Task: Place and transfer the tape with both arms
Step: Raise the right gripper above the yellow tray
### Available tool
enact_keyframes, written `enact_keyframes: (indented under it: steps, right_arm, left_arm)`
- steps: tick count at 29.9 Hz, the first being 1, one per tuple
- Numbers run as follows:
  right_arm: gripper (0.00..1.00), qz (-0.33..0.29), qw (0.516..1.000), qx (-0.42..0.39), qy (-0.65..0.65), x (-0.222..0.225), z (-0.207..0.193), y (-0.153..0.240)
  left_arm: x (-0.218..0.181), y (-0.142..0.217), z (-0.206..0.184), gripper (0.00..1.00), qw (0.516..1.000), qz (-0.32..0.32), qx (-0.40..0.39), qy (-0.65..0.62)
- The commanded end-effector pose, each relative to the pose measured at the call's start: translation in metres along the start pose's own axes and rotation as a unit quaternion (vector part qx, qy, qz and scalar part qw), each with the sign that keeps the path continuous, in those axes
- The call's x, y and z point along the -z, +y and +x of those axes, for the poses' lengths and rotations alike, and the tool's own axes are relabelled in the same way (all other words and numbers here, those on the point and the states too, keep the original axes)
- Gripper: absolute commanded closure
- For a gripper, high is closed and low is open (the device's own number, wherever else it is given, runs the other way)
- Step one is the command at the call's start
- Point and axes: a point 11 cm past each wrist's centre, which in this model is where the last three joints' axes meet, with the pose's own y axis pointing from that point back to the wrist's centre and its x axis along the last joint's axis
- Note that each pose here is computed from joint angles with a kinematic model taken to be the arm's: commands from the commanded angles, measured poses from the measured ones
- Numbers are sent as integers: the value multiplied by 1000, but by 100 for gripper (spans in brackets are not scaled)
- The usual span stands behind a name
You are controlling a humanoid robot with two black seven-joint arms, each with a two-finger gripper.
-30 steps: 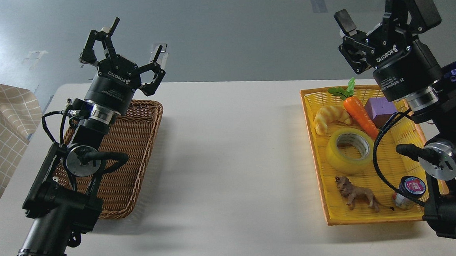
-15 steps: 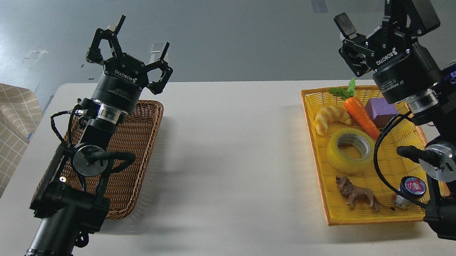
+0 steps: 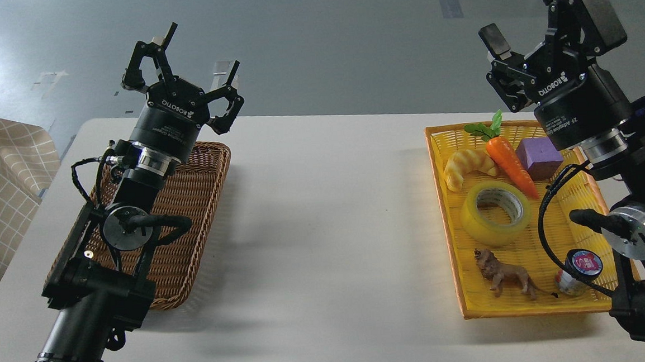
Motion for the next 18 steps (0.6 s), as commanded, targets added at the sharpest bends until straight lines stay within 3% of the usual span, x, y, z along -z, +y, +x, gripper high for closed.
enact_keyframes:
  steps: [1,18]
  right_arm:
    - [0,-8,1000,1,9,-1,3,2]
    - [0,-29,999,2,36,-2,15,11]
  left_arm:
    - [0,1,0,2,1000,1,-1,-1]
    - [1,2,1,2,1000,-5,-3,6]
